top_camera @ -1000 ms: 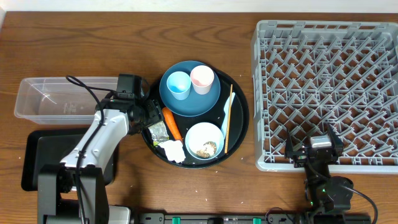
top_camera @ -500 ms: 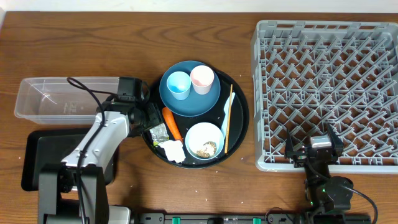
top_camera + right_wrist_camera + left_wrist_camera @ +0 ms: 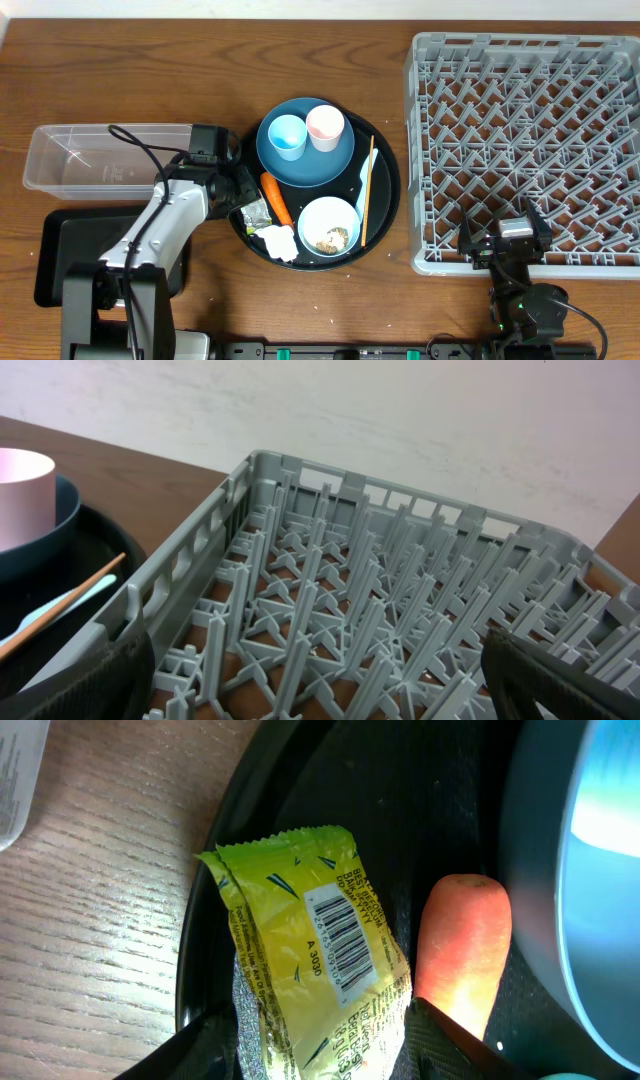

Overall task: Sort waste into correct bins and load items into the dishwasher rack
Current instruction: 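Close the left gripper on the yellow wrapper and lift it, then carry the wrapper left and drop it into the clear plastic bin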

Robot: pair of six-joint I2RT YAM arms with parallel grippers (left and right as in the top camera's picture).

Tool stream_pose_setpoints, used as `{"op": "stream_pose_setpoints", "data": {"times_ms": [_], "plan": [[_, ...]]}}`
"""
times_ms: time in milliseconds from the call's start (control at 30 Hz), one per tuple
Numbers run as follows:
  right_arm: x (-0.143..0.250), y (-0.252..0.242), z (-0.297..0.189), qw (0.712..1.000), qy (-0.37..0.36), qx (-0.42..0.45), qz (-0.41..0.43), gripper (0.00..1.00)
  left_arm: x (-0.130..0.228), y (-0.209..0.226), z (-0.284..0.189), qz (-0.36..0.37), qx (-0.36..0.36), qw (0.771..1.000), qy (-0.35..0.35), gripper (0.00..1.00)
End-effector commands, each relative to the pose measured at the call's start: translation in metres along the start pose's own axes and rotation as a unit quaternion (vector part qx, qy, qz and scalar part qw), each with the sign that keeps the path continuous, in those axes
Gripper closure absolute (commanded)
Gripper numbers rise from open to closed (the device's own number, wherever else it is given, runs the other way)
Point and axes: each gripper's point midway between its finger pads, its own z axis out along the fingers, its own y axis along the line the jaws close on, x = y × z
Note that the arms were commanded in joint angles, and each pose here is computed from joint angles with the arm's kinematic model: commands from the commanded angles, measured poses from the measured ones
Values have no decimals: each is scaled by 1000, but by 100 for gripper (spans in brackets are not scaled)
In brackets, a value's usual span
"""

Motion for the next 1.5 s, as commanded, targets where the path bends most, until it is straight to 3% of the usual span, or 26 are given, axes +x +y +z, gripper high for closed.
{"op": "stream_pose_setpoints", "data": {"times_ms": [0, 233, 467, 567, 600, 633, 833, 1033, 1333, 1467], "plan": [[1, -2, 0, 1000, 1, 4, -2, 1, 3, 4, 5, -2, -8, 1000, 1, 45], [1, -2, 0, 1000, 1, 4, -2, 1, 0, 4, 9, -2, -1, 1000, -10, 46], [1, -2, 0, 1000, 1, 4, -2, 1, -1, 3, 9, -2, 1, 1000, -13, 67], [1, -2, 0, 1000, 1, 4, -2, 1, -1, 3, 9, -2, 1, 1000, -13, 81], [1, -2, 0, 1000, 1, 4, -2, 1, -1, 2, 9, -1, 2, 1000, -12, 93], [1, -2, 0, 1000, 1, 4, -2, 1, 0, 2, 9, -1, 4, 1000, -12, 94], [1, -2, 0, 1000, 1, 4, -2, 1, -5, -3, -3, 1, 13, 1000, -27, 94], [1, -2, 0, 1000, 1, 4, -2, 1, -19, -19, -46, 9, 41, 996, -74, 94], [1, -2, 0, 1000, 1, 4, -2, 1, -48, -43, -140, 26, 107, 971, -213, 94], [1, -2, 0, 1000, 1, 4, -2, 1, -69, -26, -174, 27, 77, 951, -297, 94]]}}
